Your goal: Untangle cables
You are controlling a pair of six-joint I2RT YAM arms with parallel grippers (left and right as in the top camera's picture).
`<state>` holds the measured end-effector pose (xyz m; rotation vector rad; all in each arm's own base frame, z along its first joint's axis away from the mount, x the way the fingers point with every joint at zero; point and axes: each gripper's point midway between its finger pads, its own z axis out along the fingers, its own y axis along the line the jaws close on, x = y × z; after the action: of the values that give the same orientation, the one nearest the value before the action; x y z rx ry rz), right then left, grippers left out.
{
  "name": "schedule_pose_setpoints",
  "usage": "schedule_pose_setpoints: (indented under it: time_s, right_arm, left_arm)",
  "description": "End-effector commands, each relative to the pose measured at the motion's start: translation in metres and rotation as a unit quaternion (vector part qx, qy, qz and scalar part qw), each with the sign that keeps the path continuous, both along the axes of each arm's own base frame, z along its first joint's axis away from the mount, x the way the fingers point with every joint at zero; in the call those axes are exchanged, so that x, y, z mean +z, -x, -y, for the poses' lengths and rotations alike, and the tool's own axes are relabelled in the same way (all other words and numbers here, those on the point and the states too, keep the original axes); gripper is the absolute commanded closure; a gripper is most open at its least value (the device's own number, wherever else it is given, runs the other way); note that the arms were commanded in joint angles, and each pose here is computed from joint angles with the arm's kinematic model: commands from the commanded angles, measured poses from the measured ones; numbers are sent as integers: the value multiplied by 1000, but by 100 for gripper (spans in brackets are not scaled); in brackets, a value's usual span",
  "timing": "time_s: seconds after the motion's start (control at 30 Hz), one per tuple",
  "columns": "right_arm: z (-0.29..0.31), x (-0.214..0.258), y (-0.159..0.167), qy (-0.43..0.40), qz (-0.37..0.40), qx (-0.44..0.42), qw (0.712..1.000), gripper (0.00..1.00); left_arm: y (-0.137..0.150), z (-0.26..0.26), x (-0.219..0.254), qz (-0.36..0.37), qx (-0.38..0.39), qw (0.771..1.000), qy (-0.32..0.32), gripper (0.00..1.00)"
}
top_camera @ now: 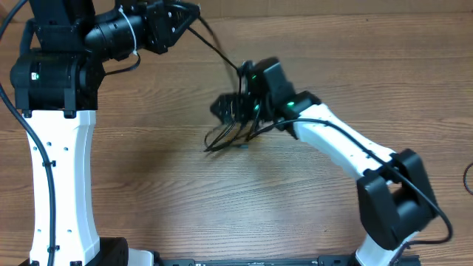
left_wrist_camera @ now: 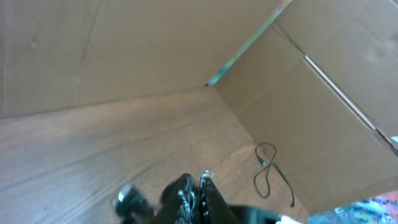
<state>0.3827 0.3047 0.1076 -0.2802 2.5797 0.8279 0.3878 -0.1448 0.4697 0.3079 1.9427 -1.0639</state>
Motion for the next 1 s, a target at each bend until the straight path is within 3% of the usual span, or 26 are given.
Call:
schedule_pose_setpoints:
  time_s: [0.0,0.2,0.43,0.53,0.63,0.8,0.97]
  right_arm:
    - [61,-42,-16,127,-21,-129,983,0]
    - [178,-50,-31,250,-38,-238,938,0]
    - [274,-51,-37,241,-93,-334,907,0]
    - [284,-52,-37,213,-107,-322,916,0]
    - [301,-52,-38,220,-107,-339,909,0]
    - [310,-48,-32,210,-127,-332,911,0]
    - [253,-12,-41,107,-88,-184,973,0]
  left_arm:
    - [3,-18,22,19,32,999,11,96]
    - [-20,-94,-15,-50,199,978,-39,96]
    - [-18,-169,-52,-119,352,923,-97,96]
    - [-16,-174,-58,-133,361,917,-100,96]
    - [-18,-180,-63,-140,376,910,-110,96]
    - [-12,-207,-87,-198,455,860,-118,96]
    - [-24,-172,-107,-231,369,894,-102,96]
